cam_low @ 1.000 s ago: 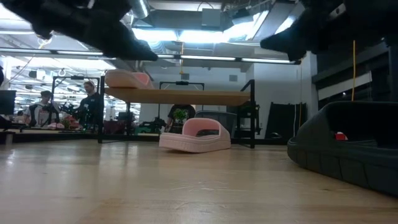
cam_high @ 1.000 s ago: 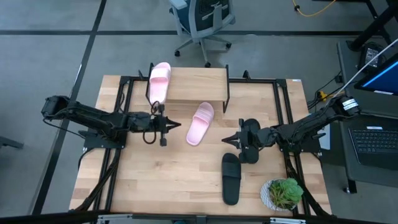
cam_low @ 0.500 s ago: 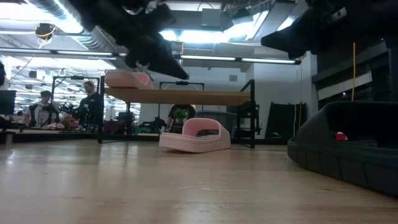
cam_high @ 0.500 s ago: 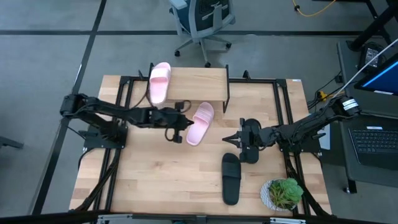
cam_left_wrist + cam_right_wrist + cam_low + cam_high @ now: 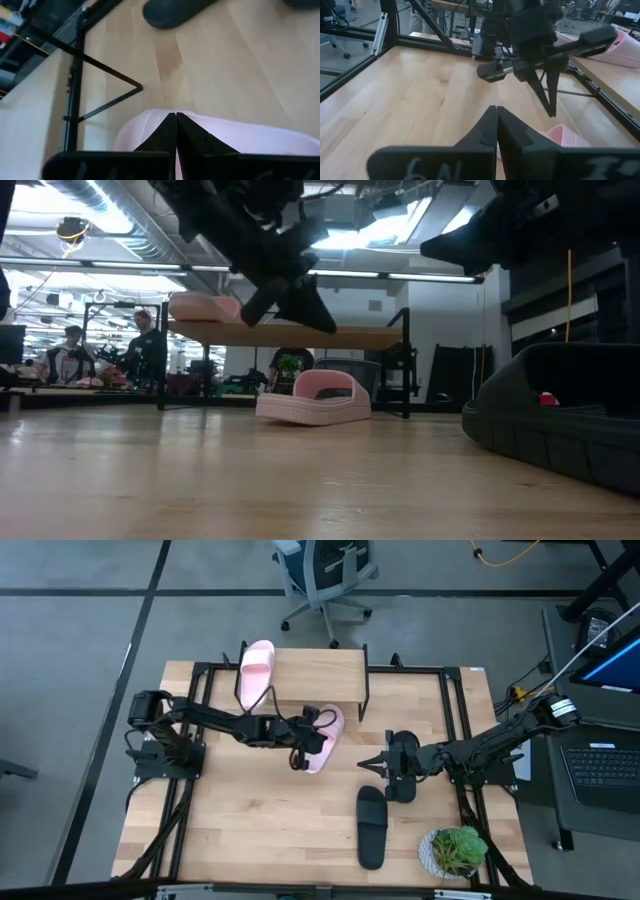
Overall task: Pick and place slides into the shelf
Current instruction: Put the pink slipper on the shelf
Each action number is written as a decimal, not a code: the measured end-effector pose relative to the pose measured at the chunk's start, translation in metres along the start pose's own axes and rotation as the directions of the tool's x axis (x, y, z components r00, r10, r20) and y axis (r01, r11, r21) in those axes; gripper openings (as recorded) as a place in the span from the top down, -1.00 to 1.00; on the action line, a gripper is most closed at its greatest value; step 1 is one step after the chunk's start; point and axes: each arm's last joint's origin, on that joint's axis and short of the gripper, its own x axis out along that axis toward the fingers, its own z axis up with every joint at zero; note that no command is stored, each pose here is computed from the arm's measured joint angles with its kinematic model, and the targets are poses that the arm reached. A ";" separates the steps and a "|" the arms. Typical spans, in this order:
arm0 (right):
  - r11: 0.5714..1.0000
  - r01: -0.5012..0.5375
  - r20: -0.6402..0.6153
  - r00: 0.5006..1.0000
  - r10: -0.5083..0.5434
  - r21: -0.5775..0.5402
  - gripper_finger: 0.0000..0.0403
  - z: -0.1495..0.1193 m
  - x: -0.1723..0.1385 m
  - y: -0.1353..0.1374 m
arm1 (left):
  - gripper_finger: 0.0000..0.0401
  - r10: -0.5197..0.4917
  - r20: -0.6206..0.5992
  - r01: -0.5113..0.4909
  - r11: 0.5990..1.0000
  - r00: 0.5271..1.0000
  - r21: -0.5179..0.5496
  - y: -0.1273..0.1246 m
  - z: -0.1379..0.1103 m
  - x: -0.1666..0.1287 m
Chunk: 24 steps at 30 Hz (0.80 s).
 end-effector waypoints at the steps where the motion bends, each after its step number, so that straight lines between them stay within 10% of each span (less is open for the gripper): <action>1: 1.000 0.000 -0.001 1.000 0.000 0.003 0.96 0.000 0.000 0.000 | 1.00 -0.002 -0.006 0.002 1.000 1.000 0.016 -0.001 -0.001 0.002; 24: 1.000 -0.001 -0.009 1.000 0.001 0.017 0.95 -0.001 0.000 0.000 | 0.96 0.035 -0.057 -0.023 0.979 0.998 0.204 -0.012 0.000 0.005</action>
